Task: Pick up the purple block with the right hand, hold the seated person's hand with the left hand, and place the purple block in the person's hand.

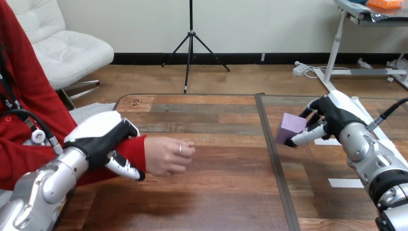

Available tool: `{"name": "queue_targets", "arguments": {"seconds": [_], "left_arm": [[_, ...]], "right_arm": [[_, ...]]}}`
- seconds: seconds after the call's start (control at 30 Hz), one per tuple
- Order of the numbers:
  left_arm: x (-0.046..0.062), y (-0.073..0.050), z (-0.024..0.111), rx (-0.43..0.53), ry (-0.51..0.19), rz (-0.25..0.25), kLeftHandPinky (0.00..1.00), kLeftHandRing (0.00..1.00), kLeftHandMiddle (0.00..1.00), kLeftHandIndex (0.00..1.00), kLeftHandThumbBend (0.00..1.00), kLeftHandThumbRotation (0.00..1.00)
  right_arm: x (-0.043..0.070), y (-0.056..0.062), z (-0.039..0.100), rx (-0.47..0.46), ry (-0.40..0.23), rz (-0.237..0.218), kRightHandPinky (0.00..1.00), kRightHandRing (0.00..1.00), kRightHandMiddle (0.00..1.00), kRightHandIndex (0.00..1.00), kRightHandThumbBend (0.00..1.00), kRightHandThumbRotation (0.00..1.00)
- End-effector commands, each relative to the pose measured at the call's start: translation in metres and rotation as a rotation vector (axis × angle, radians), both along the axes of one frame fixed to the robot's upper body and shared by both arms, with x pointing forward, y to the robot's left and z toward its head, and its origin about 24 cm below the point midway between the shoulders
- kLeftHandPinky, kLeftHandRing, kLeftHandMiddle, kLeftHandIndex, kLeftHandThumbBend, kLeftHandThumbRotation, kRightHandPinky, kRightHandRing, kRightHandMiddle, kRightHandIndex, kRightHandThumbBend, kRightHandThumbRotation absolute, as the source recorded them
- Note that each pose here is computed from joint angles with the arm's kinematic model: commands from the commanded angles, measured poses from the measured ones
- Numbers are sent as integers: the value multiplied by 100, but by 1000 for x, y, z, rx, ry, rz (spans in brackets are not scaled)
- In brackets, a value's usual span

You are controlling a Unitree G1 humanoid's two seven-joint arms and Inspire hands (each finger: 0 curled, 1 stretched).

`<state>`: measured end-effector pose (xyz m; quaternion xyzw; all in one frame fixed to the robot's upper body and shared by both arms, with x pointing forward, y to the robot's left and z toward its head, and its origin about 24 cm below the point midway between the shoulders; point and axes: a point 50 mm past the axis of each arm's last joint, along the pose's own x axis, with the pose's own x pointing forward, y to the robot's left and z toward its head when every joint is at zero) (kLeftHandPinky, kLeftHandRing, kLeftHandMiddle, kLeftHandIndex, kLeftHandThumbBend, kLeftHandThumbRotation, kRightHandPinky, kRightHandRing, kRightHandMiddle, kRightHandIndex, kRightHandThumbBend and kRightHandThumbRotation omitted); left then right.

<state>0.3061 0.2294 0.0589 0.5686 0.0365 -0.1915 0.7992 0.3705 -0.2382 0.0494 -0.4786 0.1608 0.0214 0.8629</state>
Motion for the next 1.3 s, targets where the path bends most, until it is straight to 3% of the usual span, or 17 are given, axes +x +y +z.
{"name": "queue_targets", "arguments": {"seconds": [0.0, 0.57, 1.27], "left_arm": [[20, -24, 79, -97, -362, -108, 19, 24, 33, 33, 75, 0], [27, -37, 97, -136, -422, -141, 20, 24, 31, 32, 76, 0], [31, -50, 104, -141, -451, -177, 21, 26, 33, 34, 77, 0]], "right_arm": [[25, 29, 47, 46, -178, 99, 36, 40, 45, 47, 76, 0], [32, 50, 59, 48, -219, 165, 35, 38, 43, 47, 75, 0], [36, 73, 75, 78, -282, 265, 34, 37, 41, 45, 75, 0]]}}
